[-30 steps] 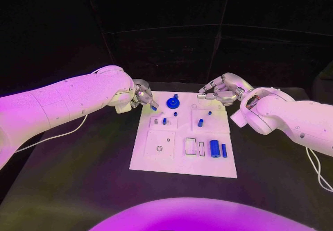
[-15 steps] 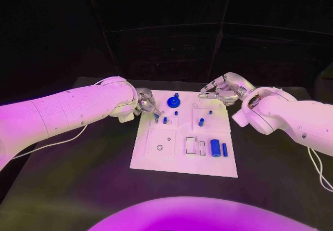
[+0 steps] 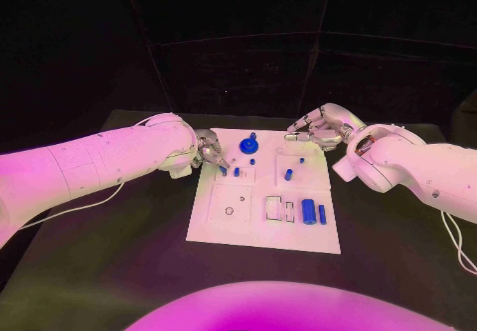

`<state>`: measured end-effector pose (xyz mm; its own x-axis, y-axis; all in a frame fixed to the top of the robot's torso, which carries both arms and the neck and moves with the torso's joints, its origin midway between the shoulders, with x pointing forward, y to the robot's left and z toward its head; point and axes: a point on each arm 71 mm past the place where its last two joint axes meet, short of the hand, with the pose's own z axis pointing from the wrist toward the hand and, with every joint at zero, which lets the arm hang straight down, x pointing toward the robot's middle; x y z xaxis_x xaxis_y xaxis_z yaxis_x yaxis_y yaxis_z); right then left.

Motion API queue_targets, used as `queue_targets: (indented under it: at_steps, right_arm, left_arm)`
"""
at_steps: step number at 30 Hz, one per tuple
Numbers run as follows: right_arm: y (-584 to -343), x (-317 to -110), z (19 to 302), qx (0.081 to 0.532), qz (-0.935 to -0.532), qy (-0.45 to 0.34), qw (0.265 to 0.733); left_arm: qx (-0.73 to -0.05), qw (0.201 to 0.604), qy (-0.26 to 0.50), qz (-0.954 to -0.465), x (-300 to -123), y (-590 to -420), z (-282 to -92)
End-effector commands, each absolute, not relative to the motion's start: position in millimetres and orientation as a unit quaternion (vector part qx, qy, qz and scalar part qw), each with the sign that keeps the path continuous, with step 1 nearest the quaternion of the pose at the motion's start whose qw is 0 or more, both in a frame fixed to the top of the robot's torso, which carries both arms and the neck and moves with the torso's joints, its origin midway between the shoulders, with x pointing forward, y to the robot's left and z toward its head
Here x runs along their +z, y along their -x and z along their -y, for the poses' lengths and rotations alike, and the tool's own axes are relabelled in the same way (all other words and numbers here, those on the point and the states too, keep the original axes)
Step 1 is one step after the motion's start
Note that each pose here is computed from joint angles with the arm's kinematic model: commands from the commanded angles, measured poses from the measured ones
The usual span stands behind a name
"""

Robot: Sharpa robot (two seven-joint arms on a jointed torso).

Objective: Assemble the parts on the task board

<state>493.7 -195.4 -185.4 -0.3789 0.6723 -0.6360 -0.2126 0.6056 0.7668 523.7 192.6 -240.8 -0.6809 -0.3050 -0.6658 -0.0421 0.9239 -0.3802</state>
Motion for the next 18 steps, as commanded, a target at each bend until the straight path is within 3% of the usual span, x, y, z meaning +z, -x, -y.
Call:
queue_targets:
  at_steps: [1, 18]
  right_arm:
    - [-493.5, -184.3, 194.5, 0.417, -0.72, -0.156, 0.533]
    - [-493.2, -184.2, 195.4, 0.417, -0.72, -0.156, 0.533]
  left_arm:
    - [-0.156, 0.384, 0.092, -0.905, -242.6, -523.1, -193.8]
    - [-0.15, 0.365, 0.08, -0.915, -246.0, -519.5, -192.6]
